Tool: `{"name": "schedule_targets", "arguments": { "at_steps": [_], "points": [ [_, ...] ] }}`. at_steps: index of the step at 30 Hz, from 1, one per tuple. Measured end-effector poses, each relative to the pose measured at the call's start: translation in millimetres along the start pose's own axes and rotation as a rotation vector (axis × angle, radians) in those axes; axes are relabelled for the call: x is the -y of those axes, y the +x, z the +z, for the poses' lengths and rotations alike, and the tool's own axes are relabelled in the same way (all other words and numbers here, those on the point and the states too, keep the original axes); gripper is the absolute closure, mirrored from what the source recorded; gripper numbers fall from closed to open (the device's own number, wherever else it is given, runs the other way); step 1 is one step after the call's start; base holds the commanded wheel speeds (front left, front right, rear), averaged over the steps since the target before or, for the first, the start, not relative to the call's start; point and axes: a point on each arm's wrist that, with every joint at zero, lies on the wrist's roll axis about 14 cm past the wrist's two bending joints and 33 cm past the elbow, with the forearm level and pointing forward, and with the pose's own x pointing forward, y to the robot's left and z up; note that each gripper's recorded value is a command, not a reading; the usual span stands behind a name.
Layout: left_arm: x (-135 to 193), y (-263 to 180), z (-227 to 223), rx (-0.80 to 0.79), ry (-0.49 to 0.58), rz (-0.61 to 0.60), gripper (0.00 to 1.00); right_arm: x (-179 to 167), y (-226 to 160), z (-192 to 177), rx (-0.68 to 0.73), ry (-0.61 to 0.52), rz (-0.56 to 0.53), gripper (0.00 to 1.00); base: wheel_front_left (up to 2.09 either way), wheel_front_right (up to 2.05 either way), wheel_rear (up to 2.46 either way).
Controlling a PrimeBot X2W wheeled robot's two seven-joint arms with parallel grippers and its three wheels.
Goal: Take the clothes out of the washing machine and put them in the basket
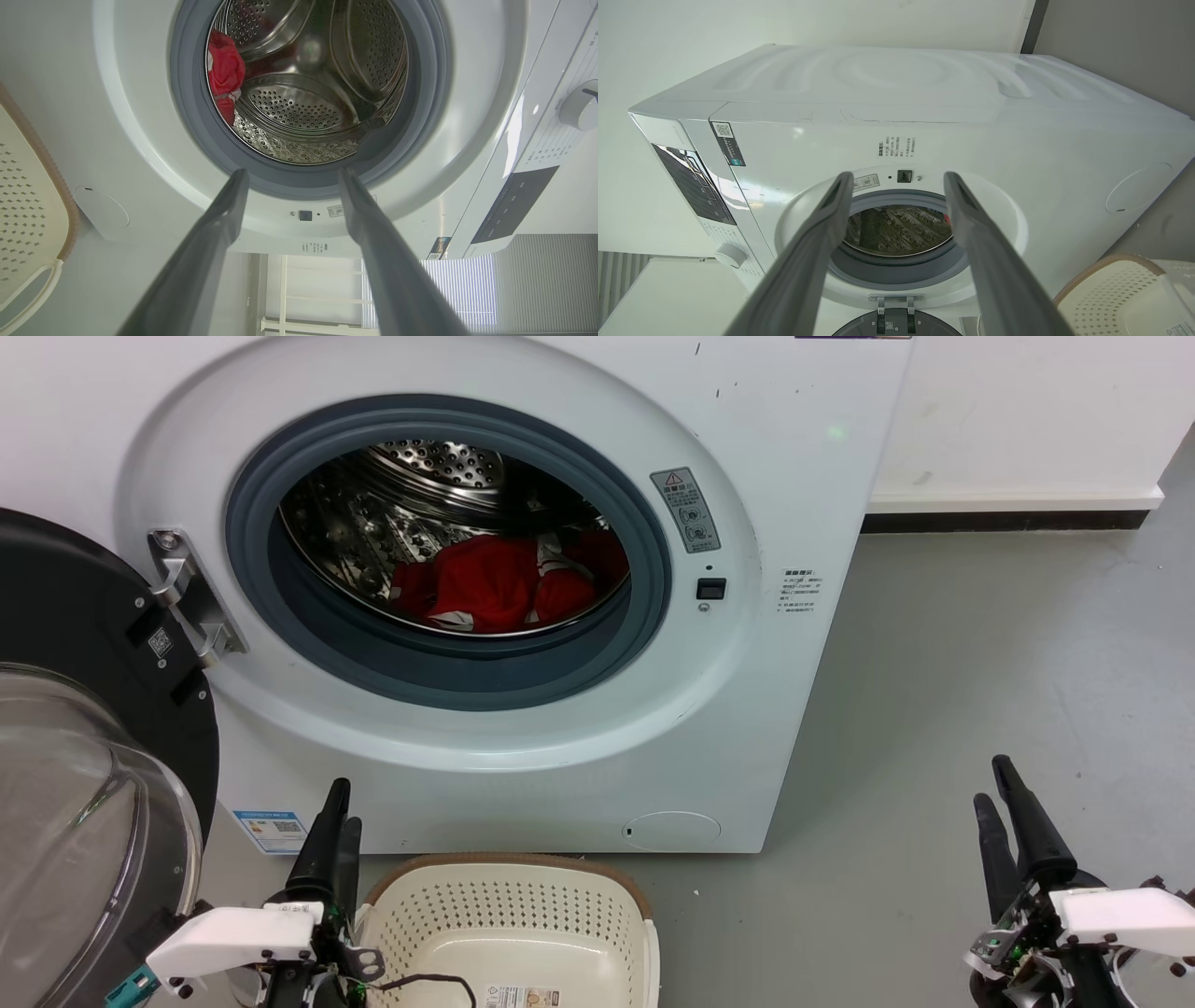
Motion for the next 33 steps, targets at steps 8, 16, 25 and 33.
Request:
{"name": "schedule_targets", "arguments": {
  "at_steps": [8, 16, 25, 33],
  "points": [
    [7.3, 1.5, 0.9, 0.012, 0.177, -0.017, 0.0, -4.1, -2.0, 0.2, 0.008, -0.187, 0.009, 0.0, 0.0, 0.0, 0.0],
    [15.7, 3.0, -2.5, 0.013, 0.373, -0.041, 0.0, -15.5, -1.9, 1.7, 0.024, -0.376, 0.042, 0.0, 0.0, 0.0, 0.0],
    [22.2, 4.5, -9.2, 0.009, 0.562, -0.065, 0.0, -18.0, -5.3, -2.4, 0.024, -0.579, 0.056, 0.0, 0.0, 0.0, 0.0],
    [27.6, 5.7, -12.0, 0.017, 0.69, -0.086, 0.0, -20.4, -7.5, -5.9, 0.02, -0.74, 0.071, 0.0, 0.0, 0.0, 0.0]
  ]
}}
